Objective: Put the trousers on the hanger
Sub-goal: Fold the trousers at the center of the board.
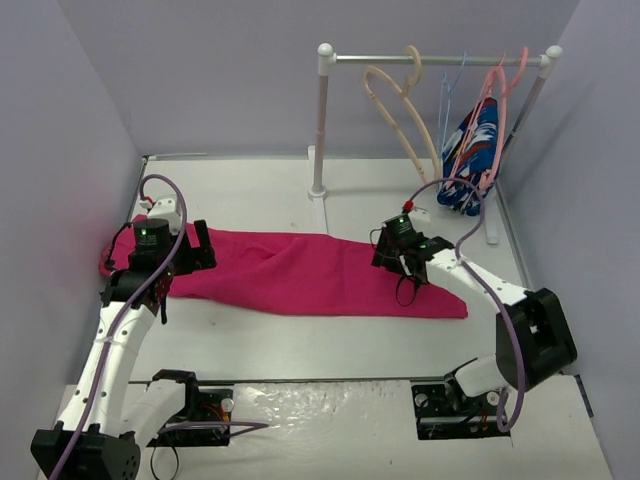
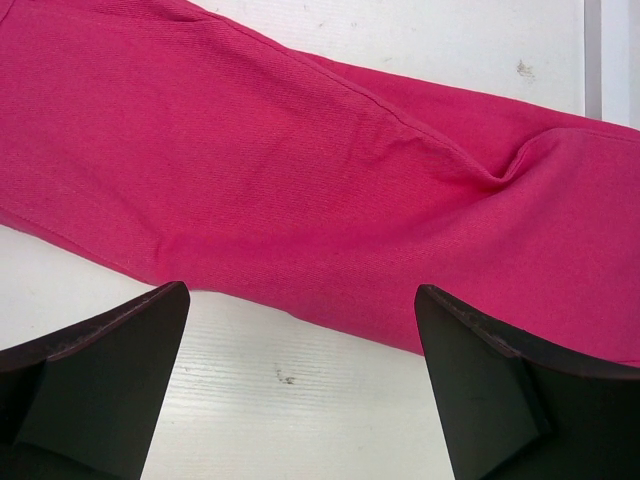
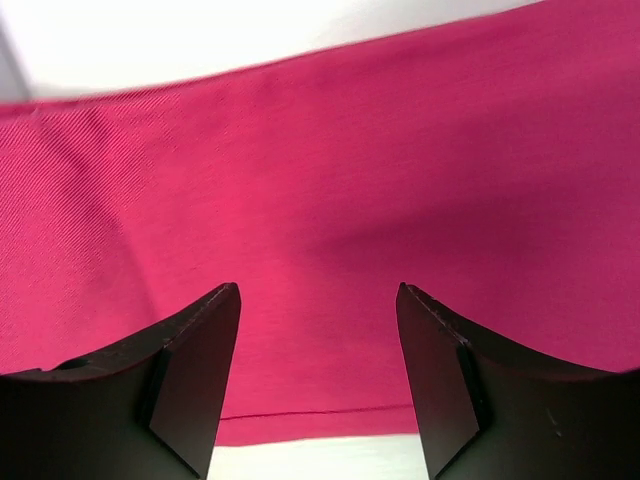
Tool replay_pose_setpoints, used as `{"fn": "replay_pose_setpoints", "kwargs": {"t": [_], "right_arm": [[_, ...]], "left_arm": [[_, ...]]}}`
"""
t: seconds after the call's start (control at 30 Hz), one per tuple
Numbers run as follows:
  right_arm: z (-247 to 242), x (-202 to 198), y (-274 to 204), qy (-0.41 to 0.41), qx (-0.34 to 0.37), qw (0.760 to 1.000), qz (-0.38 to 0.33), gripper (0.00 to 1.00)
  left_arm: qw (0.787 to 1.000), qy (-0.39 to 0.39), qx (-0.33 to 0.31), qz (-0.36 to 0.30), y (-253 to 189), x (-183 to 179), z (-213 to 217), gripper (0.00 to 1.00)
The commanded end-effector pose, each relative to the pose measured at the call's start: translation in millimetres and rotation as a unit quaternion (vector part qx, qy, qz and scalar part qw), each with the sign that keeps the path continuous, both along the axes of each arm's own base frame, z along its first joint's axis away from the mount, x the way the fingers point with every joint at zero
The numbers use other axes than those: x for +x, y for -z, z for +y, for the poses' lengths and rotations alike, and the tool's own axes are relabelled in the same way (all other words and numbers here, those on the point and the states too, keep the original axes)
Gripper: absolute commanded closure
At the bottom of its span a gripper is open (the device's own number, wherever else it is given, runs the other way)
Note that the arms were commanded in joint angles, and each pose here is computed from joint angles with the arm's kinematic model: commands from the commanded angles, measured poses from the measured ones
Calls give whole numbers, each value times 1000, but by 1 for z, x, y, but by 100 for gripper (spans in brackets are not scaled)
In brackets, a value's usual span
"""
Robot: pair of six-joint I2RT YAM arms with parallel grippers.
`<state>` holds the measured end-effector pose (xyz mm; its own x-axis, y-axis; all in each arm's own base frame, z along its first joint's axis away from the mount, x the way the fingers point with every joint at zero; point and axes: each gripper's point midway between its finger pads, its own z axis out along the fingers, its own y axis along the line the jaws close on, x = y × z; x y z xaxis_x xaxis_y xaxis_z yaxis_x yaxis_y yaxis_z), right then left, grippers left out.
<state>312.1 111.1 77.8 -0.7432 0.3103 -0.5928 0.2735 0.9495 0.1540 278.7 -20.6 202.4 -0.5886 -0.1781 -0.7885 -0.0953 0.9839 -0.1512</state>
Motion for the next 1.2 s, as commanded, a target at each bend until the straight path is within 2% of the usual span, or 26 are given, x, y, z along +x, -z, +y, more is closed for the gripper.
{"fn": "replay_pose_setpoints", "kwargs": {"t": [0.0,0.1,0.33,0.5,0.6,0.73,0.8,0.93,1.07,1.17], "right_arm": [[35,12,30,14,49,999,-2,39],[25,8,57,32,39,999,20,39],[-66,-29,102,137,62,982,113,38],[-144,-30,83,250,68,963,79,36],[-161,-20,68,262,53,962,52,33],[-127,8,36,178,30,984,6,33],[-80,13,20,107,25,994,-20,33],[-10,10,1,8,45,998,-51,34],[44,-6,17,-67,50,996,-25,33],[51,-15,46,-77,38,996,6,33]], "left_arm": [[1000,-9,14,-18,-13,7,5,5],[999,-21,22,-11,-10,6,10,5],[999,-27,26,-3,-6,5,12,5],[1000,-24,20,-1,-5,7,10,5],[1000,-23,20,2,-3,7,9,5],[999,-26,21,6,-1,7,10,5],[999,-27,24,11,1,7,11,5],[999,-28,23,16,4,8,11,5],[999,-32,29,27,6,15,13,5],[998,-39,34,35,3,25,16,5]]}}
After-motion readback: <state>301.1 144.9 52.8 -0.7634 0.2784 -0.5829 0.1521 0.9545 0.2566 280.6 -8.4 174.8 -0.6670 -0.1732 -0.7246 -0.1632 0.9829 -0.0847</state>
